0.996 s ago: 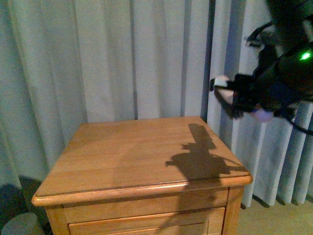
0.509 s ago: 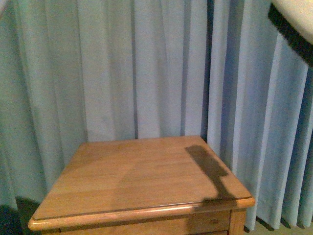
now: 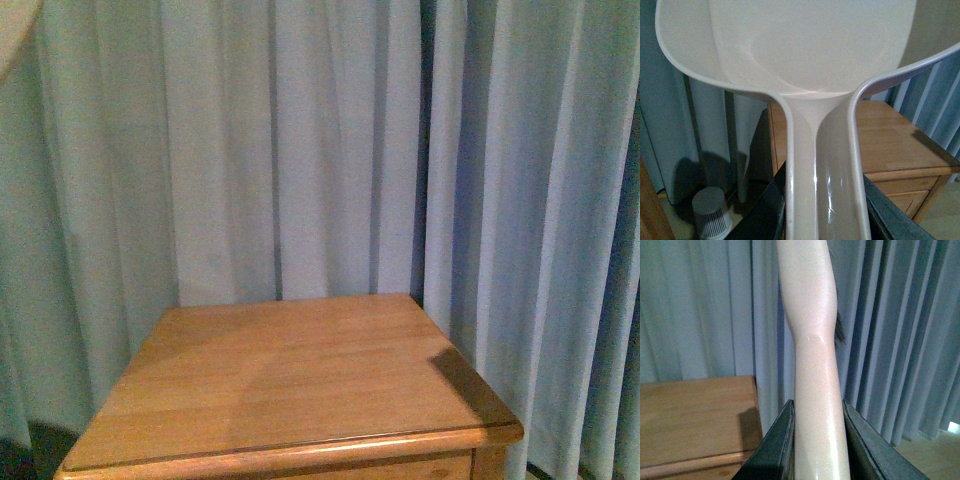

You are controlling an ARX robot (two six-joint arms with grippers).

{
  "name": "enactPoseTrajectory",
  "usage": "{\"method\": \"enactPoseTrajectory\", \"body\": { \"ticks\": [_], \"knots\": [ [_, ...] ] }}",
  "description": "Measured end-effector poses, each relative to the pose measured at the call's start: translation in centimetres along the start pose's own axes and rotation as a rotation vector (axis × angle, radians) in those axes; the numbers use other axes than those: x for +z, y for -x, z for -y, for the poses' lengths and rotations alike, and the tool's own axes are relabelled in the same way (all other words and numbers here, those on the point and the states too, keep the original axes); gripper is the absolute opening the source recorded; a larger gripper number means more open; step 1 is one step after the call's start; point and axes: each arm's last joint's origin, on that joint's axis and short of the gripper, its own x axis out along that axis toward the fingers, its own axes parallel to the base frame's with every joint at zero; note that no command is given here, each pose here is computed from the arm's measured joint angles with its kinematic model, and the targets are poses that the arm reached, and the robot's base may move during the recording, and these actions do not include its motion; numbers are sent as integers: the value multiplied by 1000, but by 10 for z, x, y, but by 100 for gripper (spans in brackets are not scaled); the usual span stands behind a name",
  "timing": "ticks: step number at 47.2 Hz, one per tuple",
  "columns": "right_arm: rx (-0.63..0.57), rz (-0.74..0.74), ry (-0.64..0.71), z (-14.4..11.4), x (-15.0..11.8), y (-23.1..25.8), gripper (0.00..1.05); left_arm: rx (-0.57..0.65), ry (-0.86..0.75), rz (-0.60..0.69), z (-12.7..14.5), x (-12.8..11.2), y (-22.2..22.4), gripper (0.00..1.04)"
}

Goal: Clean up trash

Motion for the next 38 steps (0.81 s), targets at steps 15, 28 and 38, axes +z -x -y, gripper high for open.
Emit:
{"method": "enactPoseTrajectory", "body": {
  "ticks": [15,28,38],
  "knots": [
    [-11,1,5,2,-5,-1,23,0,0,0,0,0,0,26],
    [-20,1,5,3,-5,-1,23,-15,0,-1,0,0,0,26],
    [-15,0,6,3,-6,-1,23,-7,2,-4,0,-1,0,26]
  ]
}}
